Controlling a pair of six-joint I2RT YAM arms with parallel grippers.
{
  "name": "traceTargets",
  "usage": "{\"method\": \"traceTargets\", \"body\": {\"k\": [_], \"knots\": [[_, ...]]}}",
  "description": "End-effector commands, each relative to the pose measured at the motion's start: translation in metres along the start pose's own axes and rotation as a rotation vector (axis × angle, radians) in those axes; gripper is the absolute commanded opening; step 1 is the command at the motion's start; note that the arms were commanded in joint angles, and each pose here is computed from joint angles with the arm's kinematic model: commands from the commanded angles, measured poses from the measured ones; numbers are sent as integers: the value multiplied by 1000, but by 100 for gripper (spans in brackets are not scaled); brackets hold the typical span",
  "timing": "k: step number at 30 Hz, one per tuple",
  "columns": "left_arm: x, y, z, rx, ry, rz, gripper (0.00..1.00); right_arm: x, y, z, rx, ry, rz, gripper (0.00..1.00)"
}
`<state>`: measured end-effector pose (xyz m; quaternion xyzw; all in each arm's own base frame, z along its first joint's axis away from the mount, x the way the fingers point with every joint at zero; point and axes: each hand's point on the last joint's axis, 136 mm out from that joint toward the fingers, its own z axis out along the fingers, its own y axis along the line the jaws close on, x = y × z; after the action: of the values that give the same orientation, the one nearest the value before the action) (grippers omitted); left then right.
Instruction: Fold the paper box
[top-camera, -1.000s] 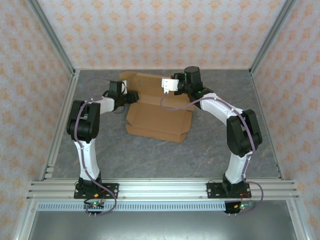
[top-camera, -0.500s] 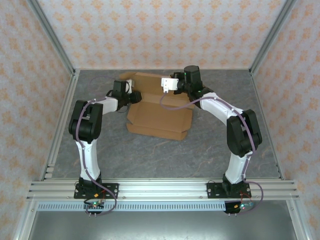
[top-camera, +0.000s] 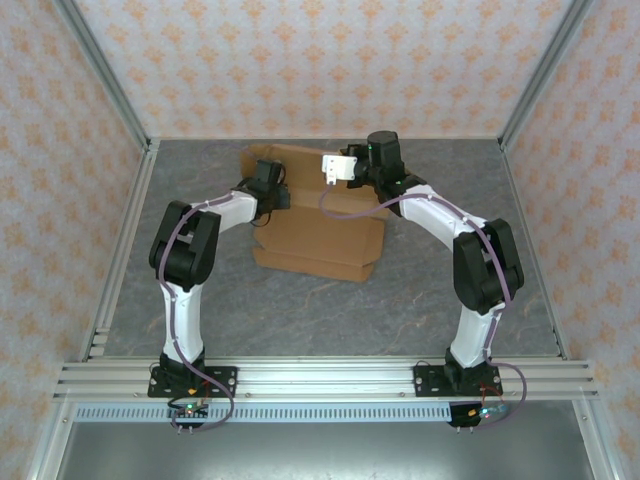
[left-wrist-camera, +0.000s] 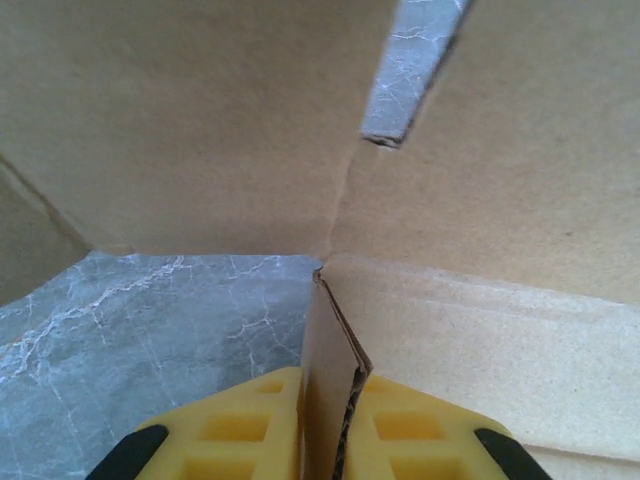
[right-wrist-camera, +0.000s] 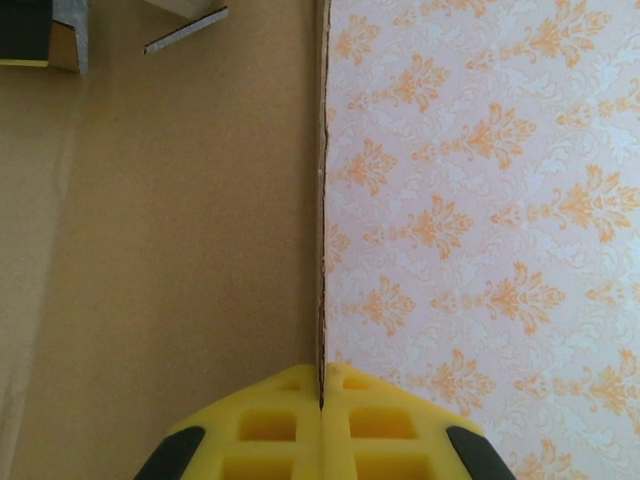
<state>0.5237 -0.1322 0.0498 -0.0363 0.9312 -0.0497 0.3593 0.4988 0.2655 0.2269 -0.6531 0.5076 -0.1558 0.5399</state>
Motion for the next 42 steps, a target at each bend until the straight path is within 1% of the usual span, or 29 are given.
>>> {"method": "traceTargets", "body": {"k": [1, 4, 7, 10, 14, 16, 17, 22, 24, 27, 30, 32, 36, 39, 42], "knots": [[-10, -9, 0, -51, -21, 8, 16, -12, -1, 7, 7, -36, 13, 0], [-11, -14, 0, -36, -24, 9, 18, -10, 0, 7, 8, -22, -5, 0], [-12, -15, -7, -24, -30, 13, 22, -7, -3, 5, 13, -9, -15, 0], [-12, -12, -18, -11, -48, 8, 30, -3, -7, 3, 15, 0, -23, 0], [-9, -6, -37, 31, -55, -3, 44, 1, -9, 2, 15, 7, -50, 0], [-3, 0, -44, 48, -44, -16, 47, 4, -6, 2, 4, 14, -79, 0], [-11, 1, -58, 67, -72, -28, 49, 4, -3, 2, -1, 10, -90, 0], [-8, 12, -91, 134, -94, -72, 50, 2, 8, 2, -8, -17, -150, 0], [-8, 21, -105, 148, -110, -90, 50, 3, 16, 3, -10, -24, -177, 0], [-14, 49, -124, 115, -159, -128, 52, 4, 26, 3, -10, -25, -219, 0], [-21, 77, -136, 76, -200, -160, 56, 5, 34, 4, 8, -31, -247, 0], [-26, 89, -140, 70, -217, -156, 58, 5, 38, 4, 21, -38, -257, 0], [-30, 95, -137, 68, -227, -92, 63, 5, 43, 3, 36, -44, -281, 0], [-35, 96, -127, 84, -226, -19, 66, 5, 46, 3, 37, -45, -285, 0], [-44, 99, -117, 127, -199, 12, 67, 4, 45, 2, 43, -45, -300, 0]]}}
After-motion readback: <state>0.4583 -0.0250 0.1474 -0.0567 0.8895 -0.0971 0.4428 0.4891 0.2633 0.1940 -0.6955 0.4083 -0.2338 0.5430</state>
